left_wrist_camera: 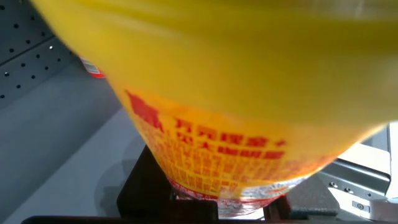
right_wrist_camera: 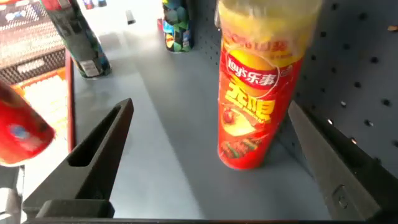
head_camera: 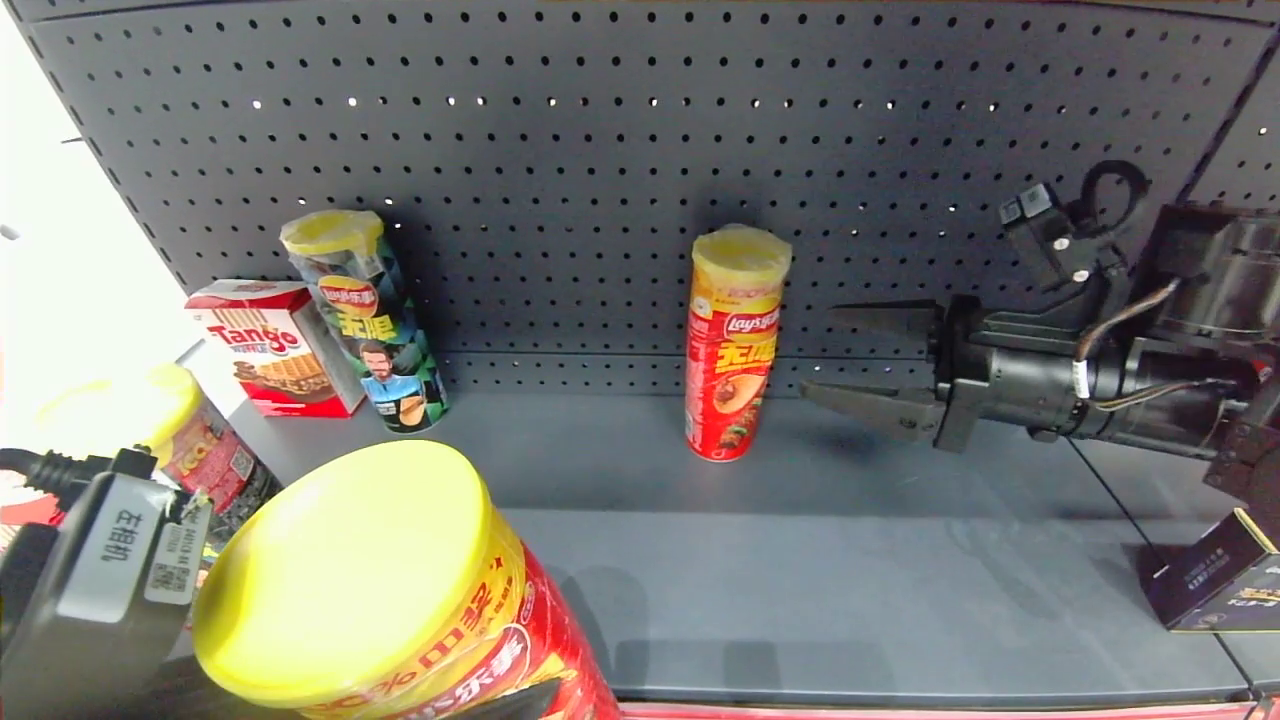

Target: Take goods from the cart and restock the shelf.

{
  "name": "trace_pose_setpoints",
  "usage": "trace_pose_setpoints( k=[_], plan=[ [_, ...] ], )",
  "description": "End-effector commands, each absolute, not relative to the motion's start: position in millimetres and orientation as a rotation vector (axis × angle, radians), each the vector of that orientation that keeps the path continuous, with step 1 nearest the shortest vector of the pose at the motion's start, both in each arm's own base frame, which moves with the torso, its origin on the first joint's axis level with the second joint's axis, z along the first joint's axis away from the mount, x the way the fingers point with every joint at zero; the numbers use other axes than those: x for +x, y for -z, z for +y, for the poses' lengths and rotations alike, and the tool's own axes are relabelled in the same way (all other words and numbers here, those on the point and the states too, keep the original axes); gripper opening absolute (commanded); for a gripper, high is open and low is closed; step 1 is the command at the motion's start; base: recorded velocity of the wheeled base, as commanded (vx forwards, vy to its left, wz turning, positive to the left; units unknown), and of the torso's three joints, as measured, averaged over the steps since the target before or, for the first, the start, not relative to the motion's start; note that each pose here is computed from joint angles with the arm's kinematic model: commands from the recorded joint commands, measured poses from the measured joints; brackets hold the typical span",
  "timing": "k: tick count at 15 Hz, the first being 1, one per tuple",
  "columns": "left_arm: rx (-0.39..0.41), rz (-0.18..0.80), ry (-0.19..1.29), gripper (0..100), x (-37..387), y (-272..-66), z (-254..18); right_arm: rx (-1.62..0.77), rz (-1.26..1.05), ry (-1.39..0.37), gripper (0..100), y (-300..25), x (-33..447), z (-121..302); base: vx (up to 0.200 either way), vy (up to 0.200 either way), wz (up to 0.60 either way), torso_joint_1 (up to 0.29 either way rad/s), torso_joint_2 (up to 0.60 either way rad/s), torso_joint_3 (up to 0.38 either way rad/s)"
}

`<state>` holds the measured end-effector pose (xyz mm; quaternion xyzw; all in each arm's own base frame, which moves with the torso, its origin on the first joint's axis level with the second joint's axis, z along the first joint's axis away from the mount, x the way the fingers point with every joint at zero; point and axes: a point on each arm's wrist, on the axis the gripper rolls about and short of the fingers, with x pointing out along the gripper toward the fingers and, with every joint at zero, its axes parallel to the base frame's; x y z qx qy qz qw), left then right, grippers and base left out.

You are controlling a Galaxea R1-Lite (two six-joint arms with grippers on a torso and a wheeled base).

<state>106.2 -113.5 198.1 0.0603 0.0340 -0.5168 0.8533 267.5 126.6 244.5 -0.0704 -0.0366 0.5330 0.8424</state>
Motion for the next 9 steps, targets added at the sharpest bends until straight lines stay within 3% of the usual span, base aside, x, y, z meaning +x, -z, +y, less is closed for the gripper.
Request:
trace_pose_setpoints(
  k=[1,9],
  plan=[
    [0.125,0.07,1.088,0,106.5,-198.6,-113.5,-0.148,-0.045,-1.169,100,-227.2,295.3,137.3,0.0,0.0,0.0,0.0,0.0,0.0],
    [0.115,0.068,1.087,0,106.8,-200.3,-113.8,-0.161,-0.06,-1.204,100,-215.3,337.6,152.2,0.0,0.0,0.0,0.0,0.0,0.0]
  ],
)
